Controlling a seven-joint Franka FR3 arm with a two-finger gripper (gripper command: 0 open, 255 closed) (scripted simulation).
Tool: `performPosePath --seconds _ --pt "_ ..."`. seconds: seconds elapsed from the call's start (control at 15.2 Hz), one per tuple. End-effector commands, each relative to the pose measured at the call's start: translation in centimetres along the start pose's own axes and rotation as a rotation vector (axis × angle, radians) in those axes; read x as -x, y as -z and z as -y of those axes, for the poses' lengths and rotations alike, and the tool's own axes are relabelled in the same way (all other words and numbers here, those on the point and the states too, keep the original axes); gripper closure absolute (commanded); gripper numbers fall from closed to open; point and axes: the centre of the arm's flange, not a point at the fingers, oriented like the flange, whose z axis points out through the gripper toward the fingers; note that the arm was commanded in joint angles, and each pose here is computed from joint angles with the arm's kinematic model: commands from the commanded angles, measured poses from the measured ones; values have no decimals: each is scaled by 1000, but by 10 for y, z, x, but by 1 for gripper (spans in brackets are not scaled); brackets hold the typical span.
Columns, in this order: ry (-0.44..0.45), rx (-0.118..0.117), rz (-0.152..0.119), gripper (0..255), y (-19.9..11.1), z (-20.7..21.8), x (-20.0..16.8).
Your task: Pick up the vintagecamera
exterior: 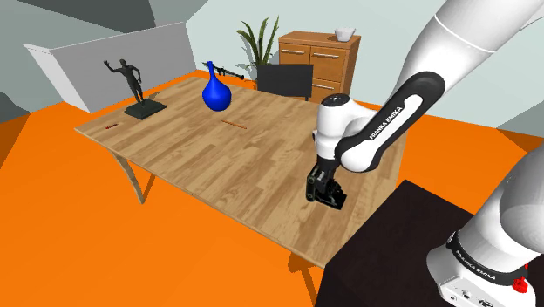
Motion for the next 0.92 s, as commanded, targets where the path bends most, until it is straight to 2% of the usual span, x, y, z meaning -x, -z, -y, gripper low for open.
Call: performPosePath --seconds 0.0,0.86 --pt "-1 0 1 255 7 -1 0" --pt "-1 0 1 255 76 -7 1"
